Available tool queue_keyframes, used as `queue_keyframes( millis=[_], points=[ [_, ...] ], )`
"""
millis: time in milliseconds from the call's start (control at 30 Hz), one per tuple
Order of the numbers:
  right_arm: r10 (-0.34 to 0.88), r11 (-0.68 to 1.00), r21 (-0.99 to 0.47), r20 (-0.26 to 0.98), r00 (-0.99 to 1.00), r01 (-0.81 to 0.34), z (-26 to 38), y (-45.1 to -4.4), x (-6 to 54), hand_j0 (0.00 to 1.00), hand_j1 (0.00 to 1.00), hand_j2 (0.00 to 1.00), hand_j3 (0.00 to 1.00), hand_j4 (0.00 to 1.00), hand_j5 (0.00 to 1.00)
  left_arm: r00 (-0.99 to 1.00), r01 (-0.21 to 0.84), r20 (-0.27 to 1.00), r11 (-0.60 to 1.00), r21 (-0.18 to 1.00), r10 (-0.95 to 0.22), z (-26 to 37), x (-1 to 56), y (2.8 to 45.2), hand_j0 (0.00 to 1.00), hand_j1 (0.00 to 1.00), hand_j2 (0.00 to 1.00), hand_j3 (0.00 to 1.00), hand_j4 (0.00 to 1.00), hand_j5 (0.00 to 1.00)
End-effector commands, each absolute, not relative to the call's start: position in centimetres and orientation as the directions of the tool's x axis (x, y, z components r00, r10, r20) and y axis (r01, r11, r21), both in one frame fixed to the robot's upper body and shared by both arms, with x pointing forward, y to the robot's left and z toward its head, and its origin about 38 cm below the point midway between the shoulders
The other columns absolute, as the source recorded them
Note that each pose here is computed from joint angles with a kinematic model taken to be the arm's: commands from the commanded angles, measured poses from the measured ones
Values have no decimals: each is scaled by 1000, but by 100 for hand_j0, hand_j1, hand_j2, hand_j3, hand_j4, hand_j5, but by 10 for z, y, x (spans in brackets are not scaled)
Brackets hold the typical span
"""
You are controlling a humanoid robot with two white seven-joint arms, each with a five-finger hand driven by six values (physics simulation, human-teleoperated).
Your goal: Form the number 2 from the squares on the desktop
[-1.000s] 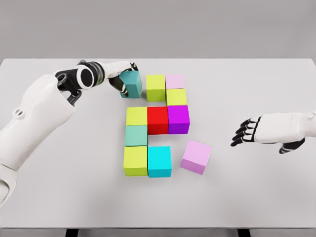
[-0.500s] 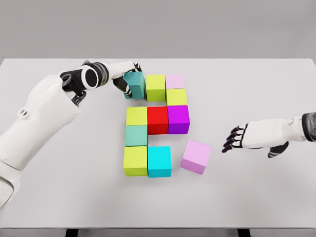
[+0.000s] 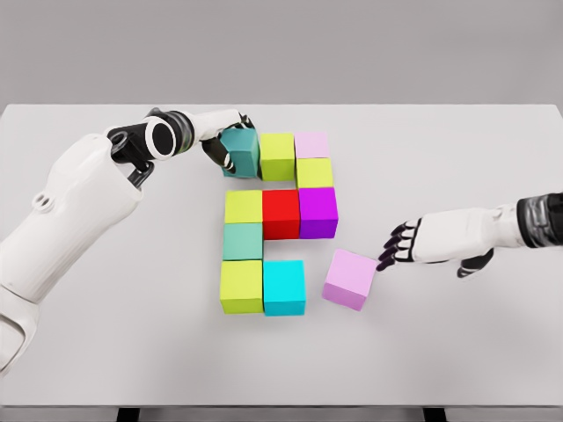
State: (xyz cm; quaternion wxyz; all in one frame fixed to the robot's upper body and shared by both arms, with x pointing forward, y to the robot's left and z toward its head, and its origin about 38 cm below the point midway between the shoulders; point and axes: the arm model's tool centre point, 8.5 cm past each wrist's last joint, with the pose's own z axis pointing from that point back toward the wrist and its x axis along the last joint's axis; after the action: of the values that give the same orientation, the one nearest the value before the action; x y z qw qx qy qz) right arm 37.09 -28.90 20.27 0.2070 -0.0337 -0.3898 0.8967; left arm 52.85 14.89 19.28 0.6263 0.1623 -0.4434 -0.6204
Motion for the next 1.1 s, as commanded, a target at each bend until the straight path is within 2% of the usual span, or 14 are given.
queue_keyframes(
  millis=[0, 667, 933, 1067],
  points=[
    [383, -602, -723, 111, -917, -339, 202, -280, 372, 100, 100, 100, 100, 100, 100, -164, 632, 353, 176, 755, -921, 193, 529, 149, 85, 85, 85, 85, 85, 85],
    [341, -580, -759, 103, -934, -296, 214, -259, 378, 100, 100, 100, 100, 100, 100, -164, 632, 357, 180, 754, -920, 194, 529, 149, 88, 88, 88, 88, 88, 88],
    [376, -569, -762, 93, -922, -309, 219, -270, 385, 100, 100, 100, 100, 100, 100, -167, 637, 366, 183, 749, -915, 191, 527, 143, 95, 95, 95, 95, 95, 95],
    [396, -496, -791, 160, -904, -357, 229, -273, 386, 100, 100, 100, 100, 100, 100, -167, 637, 366, 183, 749, -915, 191, 527, 143, 97, 97, 97, 97, 97, 97]
  ],
)
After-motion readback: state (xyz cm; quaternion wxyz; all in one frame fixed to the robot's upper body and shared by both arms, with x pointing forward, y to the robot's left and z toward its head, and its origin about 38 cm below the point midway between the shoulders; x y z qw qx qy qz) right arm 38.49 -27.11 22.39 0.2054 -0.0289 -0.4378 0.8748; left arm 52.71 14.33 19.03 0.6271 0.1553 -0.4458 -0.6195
